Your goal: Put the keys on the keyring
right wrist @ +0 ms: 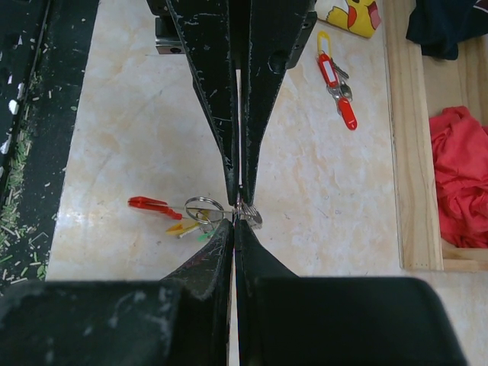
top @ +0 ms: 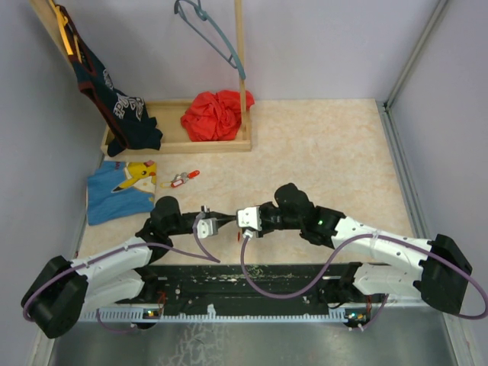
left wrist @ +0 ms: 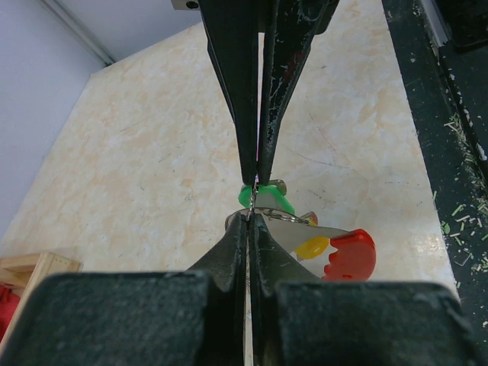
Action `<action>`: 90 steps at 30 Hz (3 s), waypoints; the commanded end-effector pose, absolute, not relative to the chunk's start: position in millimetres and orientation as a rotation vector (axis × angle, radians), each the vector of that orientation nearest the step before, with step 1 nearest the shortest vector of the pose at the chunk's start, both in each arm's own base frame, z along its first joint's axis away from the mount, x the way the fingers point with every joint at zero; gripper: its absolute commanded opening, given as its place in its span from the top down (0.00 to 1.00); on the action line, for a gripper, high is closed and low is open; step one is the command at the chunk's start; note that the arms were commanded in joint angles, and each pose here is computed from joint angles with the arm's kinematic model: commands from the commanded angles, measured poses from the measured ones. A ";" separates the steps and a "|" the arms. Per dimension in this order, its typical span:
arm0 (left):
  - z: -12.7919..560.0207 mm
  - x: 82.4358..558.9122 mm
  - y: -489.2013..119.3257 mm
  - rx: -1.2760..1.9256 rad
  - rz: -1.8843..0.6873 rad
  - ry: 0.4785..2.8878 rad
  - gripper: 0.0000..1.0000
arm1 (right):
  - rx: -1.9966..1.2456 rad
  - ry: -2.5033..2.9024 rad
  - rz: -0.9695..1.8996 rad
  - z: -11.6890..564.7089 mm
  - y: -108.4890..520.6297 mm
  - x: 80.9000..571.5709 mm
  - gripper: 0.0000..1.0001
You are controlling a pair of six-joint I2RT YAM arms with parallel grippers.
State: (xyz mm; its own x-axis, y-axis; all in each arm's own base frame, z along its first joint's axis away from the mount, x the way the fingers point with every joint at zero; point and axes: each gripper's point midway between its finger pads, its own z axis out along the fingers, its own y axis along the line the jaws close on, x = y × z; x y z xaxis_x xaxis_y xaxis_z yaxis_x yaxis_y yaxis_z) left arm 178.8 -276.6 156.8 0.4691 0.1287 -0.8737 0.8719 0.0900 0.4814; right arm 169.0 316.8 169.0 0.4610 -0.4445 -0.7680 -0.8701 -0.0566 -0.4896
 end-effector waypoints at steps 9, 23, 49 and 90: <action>171.9 187.0 -283.8 1.378 -0.668 0.973 1.00 | -1.617 1.038 0.547 212.0 336.4 168.8 1.00; 174.2 187.9 -287.9 1.365 -0.660 0.992 1.00 | -1.612 1.100 0.493 208.8 339.7 183.7 1.00; 179.7 185.4 -275.5 1.246 -0.621 0.931 1.00 | -1.595 1.076 0.414 223.0 321.2 184.0 0.78; 181.0 175.8 -279.9 1.283 -0.665 0.892 1.00 | -1.682 1.123 0.454 192.4 323.3 178.5 0.91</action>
State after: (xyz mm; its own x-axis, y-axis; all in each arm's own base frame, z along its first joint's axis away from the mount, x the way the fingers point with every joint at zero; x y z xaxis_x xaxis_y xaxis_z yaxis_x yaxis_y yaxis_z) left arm 180.5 -276.8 164.8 0.4744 0.1110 -0.8733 0.8526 0.1892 0.4872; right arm 181.2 310.2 172.4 0.4549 -0.5180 -0.7244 -0.8596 -0.0430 -0.5091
